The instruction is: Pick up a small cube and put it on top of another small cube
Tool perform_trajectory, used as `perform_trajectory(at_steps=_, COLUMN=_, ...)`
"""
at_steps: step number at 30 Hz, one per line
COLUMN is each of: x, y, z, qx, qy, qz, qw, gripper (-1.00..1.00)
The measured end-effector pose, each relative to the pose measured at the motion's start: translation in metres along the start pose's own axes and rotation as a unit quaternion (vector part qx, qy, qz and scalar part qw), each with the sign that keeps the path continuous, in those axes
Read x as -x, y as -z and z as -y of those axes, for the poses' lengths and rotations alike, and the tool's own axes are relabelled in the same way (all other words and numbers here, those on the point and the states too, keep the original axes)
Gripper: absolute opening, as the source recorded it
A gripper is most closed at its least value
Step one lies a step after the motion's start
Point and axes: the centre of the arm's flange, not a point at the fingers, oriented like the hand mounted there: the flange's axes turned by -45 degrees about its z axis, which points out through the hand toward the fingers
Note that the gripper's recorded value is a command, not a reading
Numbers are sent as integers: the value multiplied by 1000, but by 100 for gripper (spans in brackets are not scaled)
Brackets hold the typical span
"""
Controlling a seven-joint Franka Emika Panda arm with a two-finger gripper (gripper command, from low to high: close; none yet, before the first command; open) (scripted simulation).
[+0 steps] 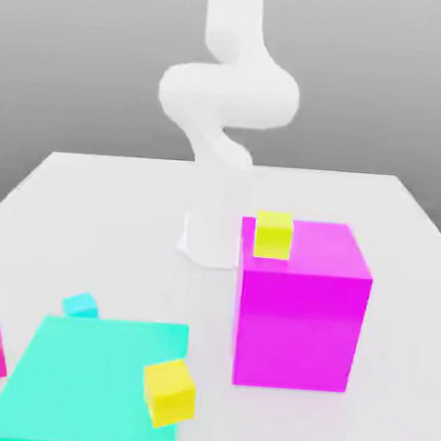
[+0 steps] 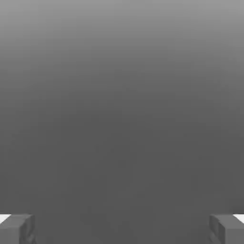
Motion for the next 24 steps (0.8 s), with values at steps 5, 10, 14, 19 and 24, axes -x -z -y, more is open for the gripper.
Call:
perform_trajectory(at_steps=5, x=15, y=-95, z=-55, qx=16, qy=54, qz=73, qw=996, gripper=0)
perform_trajectory(at_steps=10, x=54, y=-178, z=-114, qx=15, qy=100, qz=144, qw=984, gripper=0)
perform_trajectory(at_steps=14, x=101, y=-236, z=-162, qx=3, qy=132, qz=198, qw=971, gripper=0)
perform_trajectory(at_steps=19, x=181, y=-293, z=-224, qx=-24, qy=160, qz=262, qw=951, gripper=0)
perform_trajectory(at_steps=24, x=272, y=-340, z=-262, qx=-71, qy=194, qz=315, qw=926, gripper=0)
